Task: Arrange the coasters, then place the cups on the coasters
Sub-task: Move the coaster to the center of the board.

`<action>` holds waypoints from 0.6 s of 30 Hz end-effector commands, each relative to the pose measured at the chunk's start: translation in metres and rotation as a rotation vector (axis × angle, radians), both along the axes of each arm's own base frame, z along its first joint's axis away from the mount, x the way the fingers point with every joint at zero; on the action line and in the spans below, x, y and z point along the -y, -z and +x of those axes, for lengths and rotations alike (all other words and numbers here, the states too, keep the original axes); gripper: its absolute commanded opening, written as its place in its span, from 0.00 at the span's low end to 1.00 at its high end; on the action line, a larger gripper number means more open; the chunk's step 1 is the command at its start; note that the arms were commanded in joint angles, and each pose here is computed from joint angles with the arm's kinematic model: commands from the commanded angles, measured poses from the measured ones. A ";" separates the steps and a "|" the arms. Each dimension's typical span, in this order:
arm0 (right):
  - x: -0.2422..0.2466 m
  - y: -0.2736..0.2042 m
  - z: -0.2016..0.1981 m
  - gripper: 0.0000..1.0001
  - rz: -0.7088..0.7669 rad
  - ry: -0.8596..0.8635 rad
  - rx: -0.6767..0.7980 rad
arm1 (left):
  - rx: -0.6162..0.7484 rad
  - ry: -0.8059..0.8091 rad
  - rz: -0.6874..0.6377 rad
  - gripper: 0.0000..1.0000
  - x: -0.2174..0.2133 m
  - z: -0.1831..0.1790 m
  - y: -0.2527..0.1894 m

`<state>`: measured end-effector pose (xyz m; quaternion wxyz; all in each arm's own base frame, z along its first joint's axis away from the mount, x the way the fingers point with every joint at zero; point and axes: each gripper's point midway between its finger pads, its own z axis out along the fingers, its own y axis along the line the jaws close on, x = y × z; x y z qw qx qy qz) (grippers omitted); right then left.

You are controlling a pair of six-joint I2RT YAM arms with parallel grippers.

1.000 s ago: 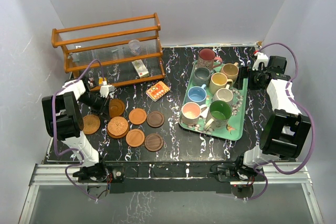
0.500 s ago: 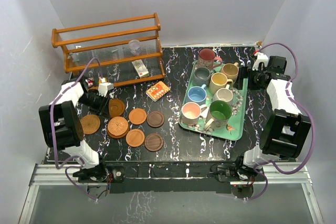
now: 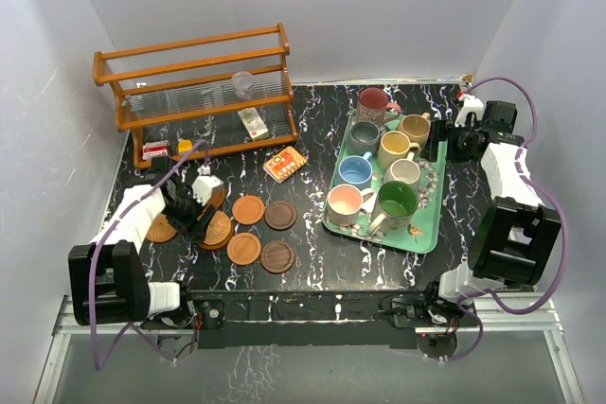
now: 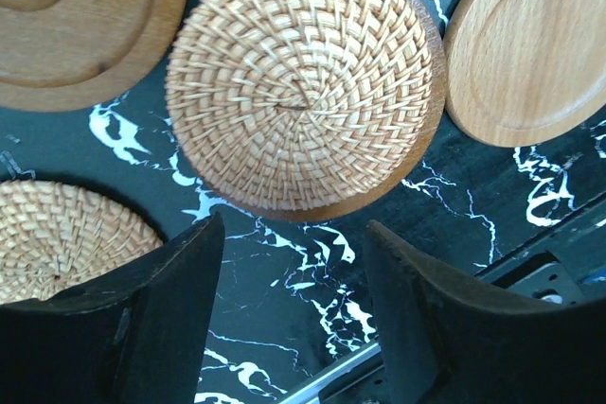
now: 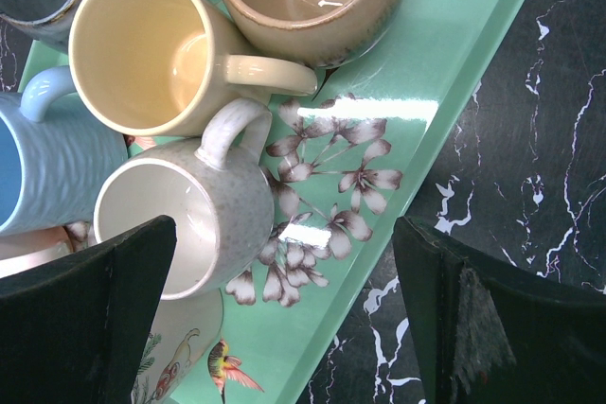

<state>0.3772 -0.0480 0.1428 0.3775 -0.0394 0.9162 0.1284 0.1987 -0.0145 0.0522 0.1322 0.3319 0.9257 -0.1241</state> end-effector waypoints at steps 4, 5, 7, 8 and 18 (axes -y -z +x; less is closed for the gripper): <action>0.000 -0.015 0.008 0.98 0.000 -0.009 0.056 | 0.064 0.056 0.104 0.65 -0.003 0.008 0.012; 0.000 -0.015 0.008 0.98 -0.001 -0.009 0.056 | 0.065 0.057 0.106 0.66 -0.002 0.008 0.012; 0.000 -0.015 0.008 0.98 -0.001 -0.008 0.055 | 0.060 0.062 0.109 0.67 -0.002 0.007 0.014; 0.000 -0.014 0.008 0.98 -0.001 -0.009 0.054 | 0.060 0.065 0.112 0.68 -0.002 0.006 0.016; 0.000 -0.012 0.009 0.98 0.001 -0.007 0.047 | 0.059 0.101 0.133 0.72 0.003 0.005 0.025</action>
